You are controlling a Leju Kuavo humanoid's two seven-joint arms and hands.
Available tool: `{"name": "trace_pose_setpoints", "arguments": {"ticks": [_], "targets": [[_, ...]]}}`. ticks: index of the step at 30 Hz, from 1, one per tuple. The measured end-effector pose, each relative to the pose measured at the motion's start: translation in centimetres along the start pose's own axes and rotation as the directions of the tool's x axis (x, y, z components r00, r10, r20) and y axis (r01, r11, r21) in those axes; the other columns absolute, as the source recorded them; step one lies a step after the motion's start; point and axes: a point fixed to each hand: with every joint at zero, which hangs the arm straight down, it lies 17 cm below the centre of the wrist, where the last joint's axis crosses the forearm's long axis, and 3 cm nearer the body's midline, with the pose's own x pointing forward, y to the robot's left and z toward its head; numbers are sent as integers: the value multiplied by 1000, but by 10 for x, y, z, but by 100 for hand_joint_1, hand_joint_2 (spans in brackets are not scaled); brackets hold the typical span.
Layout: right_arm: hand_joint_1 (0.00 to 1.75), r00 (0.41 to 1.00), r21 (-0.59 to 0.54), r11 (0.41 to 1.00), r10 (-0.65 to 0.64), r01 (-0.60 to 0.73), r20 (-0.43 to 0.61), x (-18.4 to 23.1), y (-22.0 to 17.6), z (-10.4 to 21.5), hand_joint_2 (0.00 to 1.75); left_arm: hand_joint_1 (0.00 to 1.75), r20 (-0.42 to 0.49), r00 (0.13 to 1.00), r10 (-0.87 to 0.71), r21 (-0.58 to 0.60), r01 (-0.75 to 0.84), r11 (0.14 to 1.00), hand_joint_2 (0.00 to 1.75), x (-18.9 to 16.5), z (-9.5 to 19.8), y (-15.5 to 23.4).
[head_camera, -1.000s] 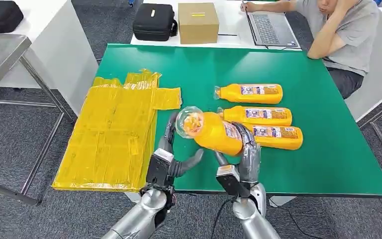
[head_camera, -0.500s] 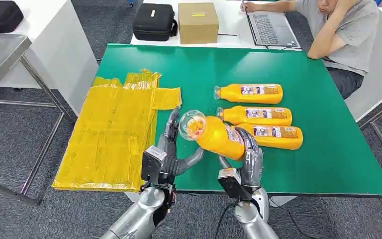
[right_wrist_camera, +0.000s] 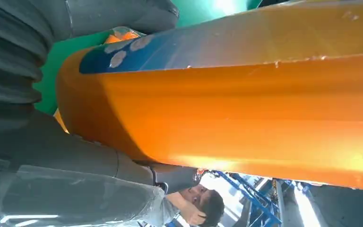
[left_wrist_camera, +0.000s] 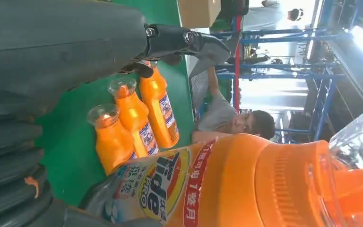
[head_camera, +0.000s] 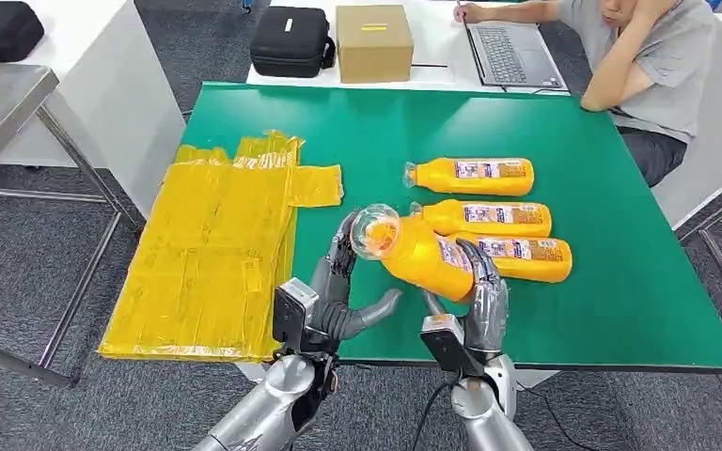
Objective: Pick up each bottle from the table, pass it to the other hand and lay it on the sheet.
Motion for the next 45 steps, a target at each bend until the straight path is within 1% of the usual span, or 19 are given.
{"name": "trace_pose_setpoints", "arguments": {"ticks": [8, 18, 23, 24, 32, 39, 45], "targets": [[175, 1000, 6, 1000, 20, -20, 12, 0, -1, -1, 175, 0, -5, 1000, 24, -25, -24, 999, 175, 0, 1, -7], [175, 996, -67, 994, 86, -85, 24, -8, -33, -18, 175, 0, -105, 992, 68, -113, -80, 990, 175, -21, 19, -29], [175, 996, -66, 995, 83, -80, 35, 1, -26, -20, 175, 0, -118, 990, 73, -124, -88, 988, 175, -24, 22, -32], [175, 996, -66, 995, 79, -76, 36, 3, -24, -21, 175, 0, -120, 990, 73, -129, -89, 988, 0, -24, 22, -34], [175, 998, -59, 997, 42, -40, 47, 16, -11, -23, 175, 0, -136, 988, 78, -169, -101, 980, 0, -25, 25, -45], [175, 999, -34, 999, -11, 12, 42, 28, 10, -20, 175, 0, -125, 992, 36, -131, -52, 990, 0, -25, 18, -38], [175, 999, -14, 999, -37, 37, 39, 34, 24, -21, 175, 0, -105, 994, 26, -125, -39, 991, 0, -19, 10, -39]]}}
